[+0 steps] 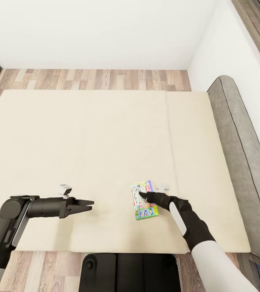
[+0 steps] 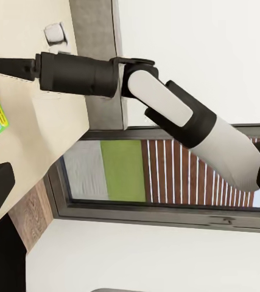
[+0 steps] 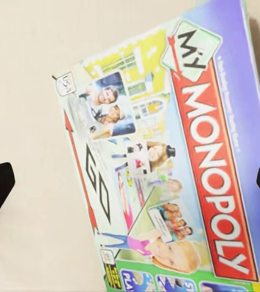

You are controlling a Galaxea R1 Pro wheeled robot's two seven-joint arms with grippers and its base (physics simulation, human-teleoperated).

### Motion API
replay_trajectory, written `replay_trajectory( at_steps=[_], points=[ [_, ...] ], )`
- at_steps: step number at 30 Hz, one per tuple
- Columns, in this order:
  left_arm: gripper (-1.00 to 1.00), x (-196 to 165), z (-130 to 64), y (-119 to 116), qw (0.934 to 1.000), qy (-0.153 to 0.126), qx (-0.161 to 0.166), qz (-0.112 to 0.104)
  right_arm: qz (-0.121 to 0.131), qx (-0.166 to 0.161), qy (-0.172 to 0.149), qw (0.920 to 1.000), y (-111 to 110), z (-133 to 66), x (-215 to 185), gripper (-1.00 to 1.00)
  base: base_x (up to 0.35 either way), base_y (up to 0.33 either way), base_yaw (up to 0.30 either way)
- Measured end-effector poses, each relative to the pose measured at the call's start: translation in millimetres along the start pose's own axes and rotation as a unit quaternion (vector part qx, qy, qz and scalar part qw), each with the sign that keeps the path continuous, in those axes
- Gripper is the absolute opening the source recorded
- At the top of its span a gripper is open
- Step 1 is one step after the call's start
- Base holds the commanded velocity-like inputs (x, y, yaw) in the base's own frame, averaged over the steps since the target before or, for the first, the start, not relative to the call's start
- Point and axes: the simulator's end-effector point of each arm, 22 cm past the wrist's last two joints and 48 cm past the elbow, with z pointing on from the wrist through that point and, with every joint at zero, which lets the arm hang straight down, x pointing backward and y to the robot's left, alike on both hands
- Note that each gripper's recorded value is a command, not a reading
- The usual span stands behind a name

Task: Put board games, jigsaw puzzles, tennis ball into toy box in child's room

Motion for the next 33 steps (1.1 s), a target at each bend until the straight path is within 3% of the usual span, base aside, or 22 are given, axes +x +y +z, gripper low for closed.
replay_trajectory(
  at_steps=[27, 33],
  points=[
    [1.0, 0, -0.2, 0, 1.0, -0.001, 0.001, 0.0, 0.001, 0.007, 0.006, 1.0, -8, -7.3, -3, 1.0, 0.0, 0.0, 0.0],
    [1.0, 0, -0.2, 0, 1.0, -0.001, 0.001, 0.0, 0.002, 0.021, 0.008, 0.9997, -14, -6.7, -1, 1.0, 0.0, 0.0, 0.0]
  ],
)
